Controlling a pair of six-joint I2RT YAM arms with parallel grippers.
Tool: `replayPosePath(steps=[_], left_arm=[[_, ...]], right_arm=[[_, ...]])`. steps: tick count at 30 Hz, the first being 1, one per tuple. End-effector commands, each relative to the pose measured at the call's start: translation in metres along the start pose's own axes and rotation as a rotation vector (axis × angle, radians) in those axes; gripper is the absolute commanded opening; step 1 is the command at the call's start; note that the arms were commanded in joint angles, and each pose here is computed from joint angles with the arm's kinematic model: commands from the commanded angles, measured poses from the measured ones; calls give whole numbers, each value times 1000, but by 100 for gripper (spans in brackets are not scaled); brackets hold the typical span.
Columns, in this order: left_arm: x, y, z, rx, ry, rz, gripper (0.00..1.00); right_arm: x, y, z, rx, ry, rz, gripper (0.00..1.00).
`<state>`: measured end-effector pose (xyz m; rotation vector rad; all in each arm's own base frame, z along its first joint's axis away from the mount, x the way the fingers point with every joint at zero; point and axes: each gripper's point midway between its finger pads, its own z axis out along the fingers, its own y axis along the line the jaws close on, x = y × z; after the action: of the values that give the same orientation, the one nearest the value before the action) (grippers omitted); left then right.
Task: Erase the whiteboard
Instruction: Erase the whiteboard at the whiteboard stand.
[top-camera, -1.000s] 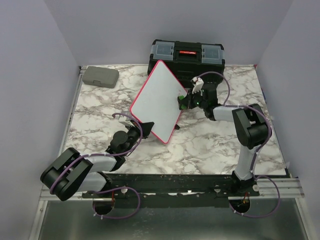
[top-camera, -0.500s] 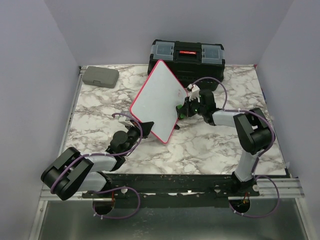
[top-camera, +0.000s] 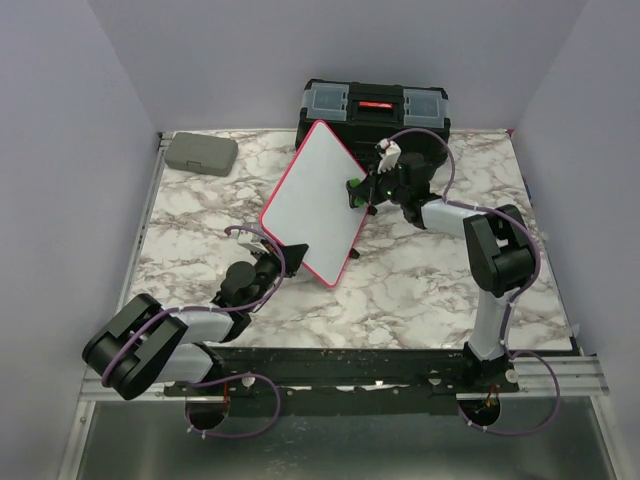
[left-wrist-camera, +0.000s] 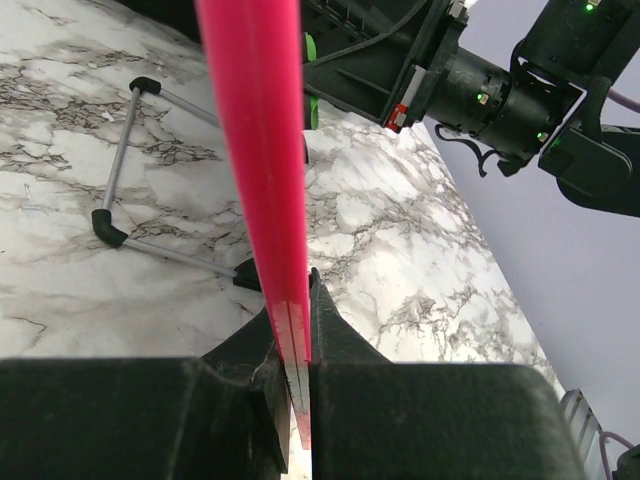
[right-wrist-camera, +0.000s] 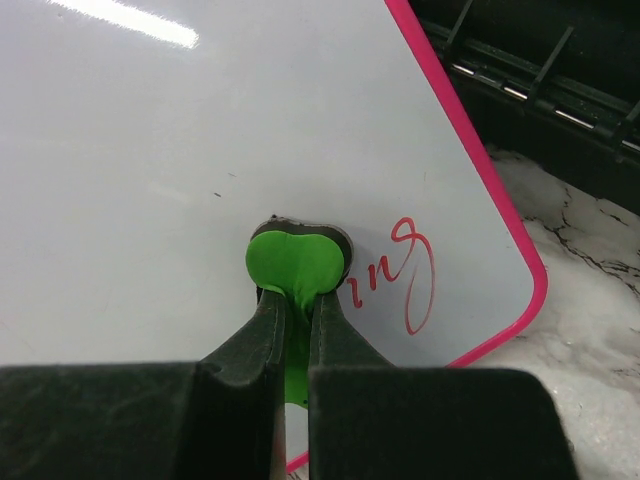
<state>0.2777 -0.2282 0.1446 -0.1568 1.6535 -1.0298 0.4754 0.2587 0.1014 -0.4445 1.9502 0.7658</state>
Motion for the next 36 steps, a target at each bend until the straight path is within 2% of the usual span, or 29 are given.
replayPosePath(steps=[1, 5, 9, 14, 26, 31, 36], left_arm=[[-3, -63, -1, 255, 49, -71, 0], [-2, -62, -1, 253, 48, -71, 0], [-3, -62, 0, 255, 48, -72, 0], [-2, -64, 3, 262, 55, -80, 0], [-2, -65, 2, 259, 68, -66, 0], [-1, -67, 3, 267, 72, -74, 0], [0, -67, 2, 269, 79, -73, 0]], right_arm=[[67, -19, 7, 66, 158, 53, 1], [107, -14, -8, 38, 270, 73, 1], [133, 18, -26, -43, 339, 60, 1], [126, 58, -28, -119, 304, 11, 1], [30, -11, 11, 104, 44, 10, 1], [19, -14, 18, 110, 16, 12, 1], [28, -41, 19, 216, 38, 36, 1]])
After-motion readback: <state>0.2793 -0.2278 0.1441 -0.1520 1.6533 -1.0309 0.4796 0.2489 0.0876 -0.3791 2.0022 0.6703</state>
